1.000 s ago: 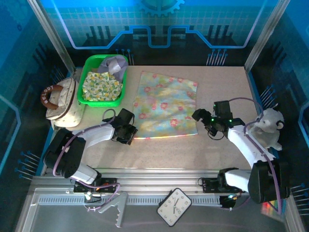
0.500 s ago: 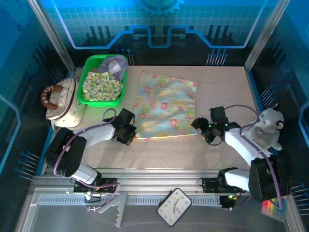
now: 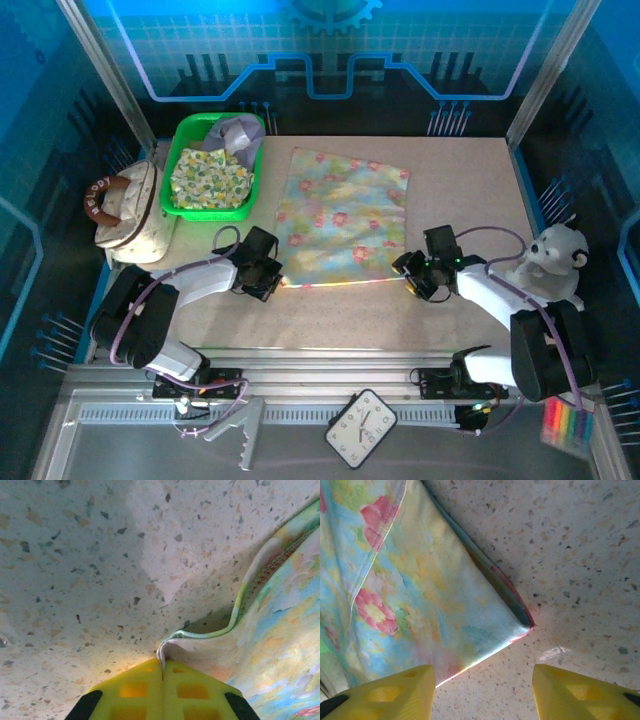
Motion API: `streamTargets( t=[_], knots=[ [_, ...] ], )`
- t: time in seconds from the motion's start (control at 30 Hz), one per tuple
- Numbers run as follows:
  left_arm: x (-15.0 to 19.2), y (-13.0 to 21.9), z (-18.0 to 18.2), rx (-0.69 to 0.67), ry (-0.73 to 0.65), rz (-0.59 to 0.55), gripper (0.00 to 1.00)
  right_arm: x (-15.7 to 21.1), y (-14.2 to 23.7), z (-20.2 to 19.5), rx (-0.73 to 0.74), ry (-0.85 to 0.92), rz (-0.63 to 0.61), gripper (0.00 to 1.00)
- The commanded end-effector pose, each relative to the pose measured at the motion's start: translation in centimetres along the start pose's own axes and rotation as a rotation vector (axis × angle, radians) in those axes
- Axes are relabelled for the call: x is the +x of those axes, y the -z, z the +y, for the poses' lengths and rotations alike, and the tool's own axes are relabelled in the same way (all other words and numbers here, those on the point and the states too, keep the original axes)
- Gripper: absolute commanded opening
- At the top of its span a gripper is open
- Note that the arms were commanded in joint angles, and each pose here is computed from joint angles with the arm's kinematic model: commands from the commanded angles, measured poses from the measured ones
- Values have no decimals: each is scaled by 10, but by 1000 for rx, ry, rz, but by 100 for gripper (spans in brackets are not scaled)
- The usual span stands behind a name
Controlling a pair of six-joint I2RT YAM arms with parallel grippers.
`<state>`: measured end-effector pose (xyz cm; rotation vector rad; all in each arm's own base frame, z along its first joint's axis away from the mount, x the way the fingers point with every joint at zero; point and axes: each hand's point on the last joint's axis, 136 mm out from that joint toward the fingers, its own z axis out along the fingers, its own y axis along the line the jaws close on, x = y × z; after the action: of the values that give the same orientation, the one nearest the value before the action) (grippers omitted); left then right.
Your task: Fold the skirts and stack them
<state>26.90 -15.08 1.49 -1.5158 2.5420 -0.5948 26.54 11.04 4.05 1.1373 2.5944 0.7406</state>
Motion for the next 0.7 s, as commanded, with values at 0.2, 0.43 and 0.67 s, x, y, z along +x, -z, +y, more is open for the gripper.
streamTargets(
  t=[0.2, 0.43, 0.67],
  knots=[
    [3, -1, 1, 2, -29, 9, 3, -6, -13, -14, 10, -80, -82, 48],
    [4, -4, 0, -6, -31, 20, 6, -9, -17, -11, -16, -76, -93, 42],
    [4, -5, 1, -11, -32, 20, 7, -11, -18, -2, -58, -68, -97, 40]
  ],
)
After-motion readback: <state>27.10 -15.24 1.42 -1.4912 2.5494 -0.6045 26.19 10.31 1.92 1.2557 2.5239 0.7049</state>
